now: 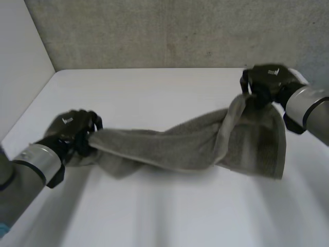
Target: Fold the towel.
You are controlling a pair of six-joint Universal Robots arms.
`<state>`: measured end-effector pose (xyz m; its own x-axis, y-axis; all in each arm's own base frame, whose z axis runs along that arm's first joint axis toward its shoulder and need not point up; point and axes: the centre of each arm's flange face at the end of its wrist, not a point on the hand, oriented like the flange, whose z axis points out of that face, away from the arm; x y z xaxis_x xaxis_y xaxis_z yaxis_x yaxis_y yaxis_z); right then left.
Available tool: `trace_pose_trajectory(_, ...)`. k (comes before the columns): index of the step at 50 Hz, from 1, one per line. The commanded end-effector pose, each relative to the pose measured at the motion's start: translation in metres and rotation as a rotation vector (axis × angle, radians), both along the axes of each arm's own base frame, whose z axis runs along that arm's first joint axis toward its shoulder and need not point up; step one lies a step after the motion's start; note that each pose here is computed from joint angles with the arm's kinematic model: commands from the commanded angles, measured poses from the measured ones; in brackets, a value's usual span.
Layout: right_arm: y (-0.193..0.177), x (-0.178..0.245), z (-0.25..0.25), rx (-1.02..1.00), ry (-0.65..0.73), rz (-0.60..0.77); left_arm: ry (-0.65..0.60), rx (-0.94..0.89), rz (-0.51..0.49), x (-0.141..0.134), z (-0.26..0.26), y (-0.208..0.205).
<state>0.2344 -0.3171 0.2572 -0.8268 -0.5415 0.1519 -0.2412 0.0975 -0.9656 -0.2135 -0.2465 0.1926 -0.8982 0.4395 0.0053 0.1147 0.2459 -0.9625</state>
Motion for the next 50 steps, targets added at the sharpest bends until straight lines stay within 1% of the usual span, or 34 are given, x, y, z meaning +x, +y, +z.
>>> trace_pose_trajectory(1,-0.018,0.002,-0.068,0.135,0.119,0.007,-0.063,0.140,-0.010,-0.005,-0.049,-0.014)
trace_pose_trajectory(4,-0.022,0.004,-0.080,0.141,0.156,0.010,-0.072,0.150,-0.011,-0.006,-0.054,-0.020)
trace_pose_trajectory(8,-0.026,0.001,-0.083,0.144,0.165,-0.030,-0.065,0.128,-0.006,-0.007,-0.046,-0.027)
trace_pose_trajectory(9,-0.027,-0.003,-0.085,0.145,0.172,-0.057,-0.065,0.128,-0.005,-0.007,-0.046,-0.027)
trace_pose_trajectory(11,-0.026,-0.003,-0.084,0.139,0.175,-0.070,-0.060,0.108,-0.009,-0.008,-0.038,-0.026)
trace_pose_trajectory(16,-0.013,-0.005,-0.062,0.082,0.163,-0.080,-0.054,0.072,-0.016,-0.008,-0.025,-0.018)
trace_pose_trajectory(18,0.003,-0.006,-0.053,0.044,0.153,-0.071,-0.055,0.076,-0.016,-0.007,-0.025,-0.013)
trace_pose_trajectory(19,0.003,-0.006,-0.053,0.044,0.153,-0.071,-0.057,0.080,-0.021,-0.006,-0.026,-0.008)
trace_pose_trajectory(21,0.022,-0.003,-0.050,0.008,0.151,-0.049,-0.058,0.083,-0.023,-0.005,-0.027,-0.004)
trace_pose_trajectory(24,0.033,-0.001,-0.049,-0.010,0.150,-0.035,-0.059,0.084,-0.027,-0.005,-0.025,0.005)
trace_pose_trajectory(26,0.049,0.001,-0.053,-0.039,0.150,-0.012,-0.058,0.081,-0.035,-0.006,-0.024,0.010)
trace_pose_trajectory(30,0.063,0.003,-0.063,-0.049,0.166,0.013,-0.053,0.052,-0.059,-0.008,-0.014,0.026)
trace_pose_trajectory(32,0.074,0.007,-0.075,-0.066,0.202,0.055,-0.049,0.038,-0.061,-0.007,-0.011,0.030)
trace_pose_trajectory(39,0.075,0.012,-0.093,-0.096,0.271,0.106,-0.043,0.007,-0.069,-0.007,-0.010,0.036)
trace_pose_trajectory(42,0.069,0.016,-0.107,-0.079,0.304,0.122,-0.096,0.011,-0.099,-0.011,-0.023,0.040)
trace_pose_trajectory(43,0.066,0.017,-0.113,-0.072,0.319,0.121,-0.097,0.011,-0.099,-0.011,-0.023,0.040)
trace_pose_trajectory(44,0.066,0.017,-0.113,-0.072,0.319,0.121,-0.132,0.018,-0.119,-0.013,-0.030,0.042)
trace_pose_trajectory(45,0.063,0.018,-0.118,-0.067,0.328,0.123,-0.132,0.018,-0.120,-0.013,-0.030,0.042)
trace_pose_trajectory(47,0.060,0.018,-0.120,-0.066,0.333,0.120,-0.204,0.026,-0.179,-0.020,-0.042,0.050)
trace_pose_trajectory(48,0.056,0.018,-0.121,-0.069,0.334,0.114,-0.205,0.026,-0.180,-0.020,-0.042,0.050)
trace_pose_trajectory(49,0.053,0.017,-0.121,-0.073,0.336,0.103,-0.235,0.022,-0.200,-0.023,-0.046,0.052)
trace_pose_trajectory(50,0.053,0.017,-0.121,-0.073,0.336,0.103,-0.263,0.006,-0.200,-0.024,-0.049,0.050)
